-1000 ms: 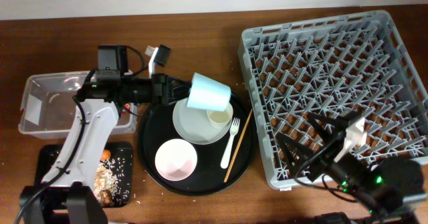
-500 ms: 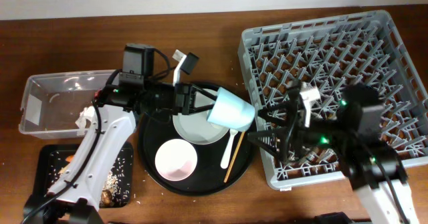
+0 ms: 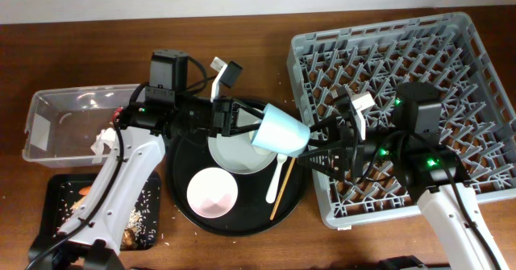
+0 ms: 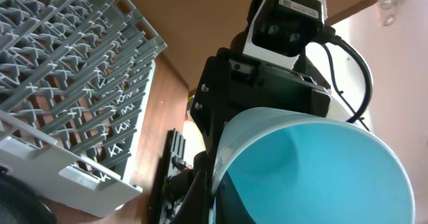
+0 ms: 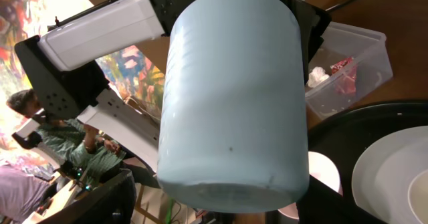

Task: Sort waste into correct bins and load items into the dishwasher rack
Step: 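Pass the blue cup from the left gripper to the right gripper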

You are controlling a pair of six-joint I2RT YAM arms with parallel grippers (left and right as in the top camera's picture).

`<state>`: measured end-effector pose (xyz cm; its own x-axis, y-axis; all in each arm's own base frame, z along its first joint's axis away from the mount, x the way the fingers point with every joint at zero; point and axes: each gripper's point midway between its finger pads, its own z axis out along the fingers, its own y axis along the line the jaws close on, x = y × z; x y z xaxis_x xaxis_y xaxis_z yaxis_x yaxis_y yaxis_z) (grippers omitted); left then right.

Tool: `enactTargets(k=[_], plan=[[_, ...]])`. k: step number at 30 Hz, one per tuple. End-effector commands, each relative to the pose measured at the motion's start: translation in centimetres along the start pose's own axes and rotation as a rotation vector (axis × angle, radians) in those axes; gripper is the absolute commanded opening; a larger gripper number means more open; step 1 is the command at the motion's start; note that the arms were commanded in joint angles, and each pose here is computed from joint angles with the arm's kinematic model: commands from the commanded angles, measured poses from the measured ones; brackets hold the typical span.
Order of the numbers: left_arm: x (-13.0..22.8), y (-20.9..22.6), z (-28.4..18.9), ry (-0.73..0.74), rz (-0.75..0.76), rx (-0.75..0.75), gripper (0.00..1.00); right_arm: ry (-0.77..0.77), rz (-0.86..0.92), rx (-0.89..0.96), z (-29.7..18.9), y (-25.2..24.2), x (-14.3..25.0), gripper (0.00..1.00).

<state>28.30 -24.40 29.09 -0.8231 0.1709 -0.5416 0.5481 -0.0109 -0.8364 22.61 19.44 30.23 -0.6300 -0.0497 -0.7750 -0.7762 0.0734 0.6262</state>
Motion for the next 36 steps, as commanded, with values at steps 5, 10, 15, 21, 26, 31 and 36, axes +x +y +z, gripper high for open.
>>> enactTargets(k=[5, 10, 15, 21, 26, 31, 36], plan=[[0.1, -0.3, 1.4, 0.015, 0.040, -0.056, 0.01, 0.016, -0.053, 0.022, 1.1, 0.1, -0.3, 0.75], [0.1, -0.4, 1.5, 0.018, 0.040, -0.054, 0.00, 0.014, -0.056, 0.023, 1.1, 0.1, -0.4, 0.53], [0.4, -0.3, 1.5, 0.023, 0.014, -0.056, 0.01, -0.005, -0.083, 0.020, 1.1, 0.3, -1.4, 0.40], [0.9, -0.2, 1.6, 0.032, -0.023, -0.057, 0.01, -0.028, -0.102, 0.022, 1.1, 0.5, -2.4, 0.39], [1.2, 1.4, 1.4, 0.023, -0.069, -0.150, 0.01, -0.052, -0.130, 0.075, 1.0, -0.3, -3.1, 0.39], [0.2, 4.2, -0.3, -0.035, -0.072, -0.306, 0.09, -0.074, -0.128, 0.143, 0.9, -1.4, -3.5, 0.39], [-0.4, 5.0, -1.8, -0.072, -0.081, -0.346, 0.46, -0.096, -0.104, 0.238, 0.5, -3.1, -3.8, 0.38]])
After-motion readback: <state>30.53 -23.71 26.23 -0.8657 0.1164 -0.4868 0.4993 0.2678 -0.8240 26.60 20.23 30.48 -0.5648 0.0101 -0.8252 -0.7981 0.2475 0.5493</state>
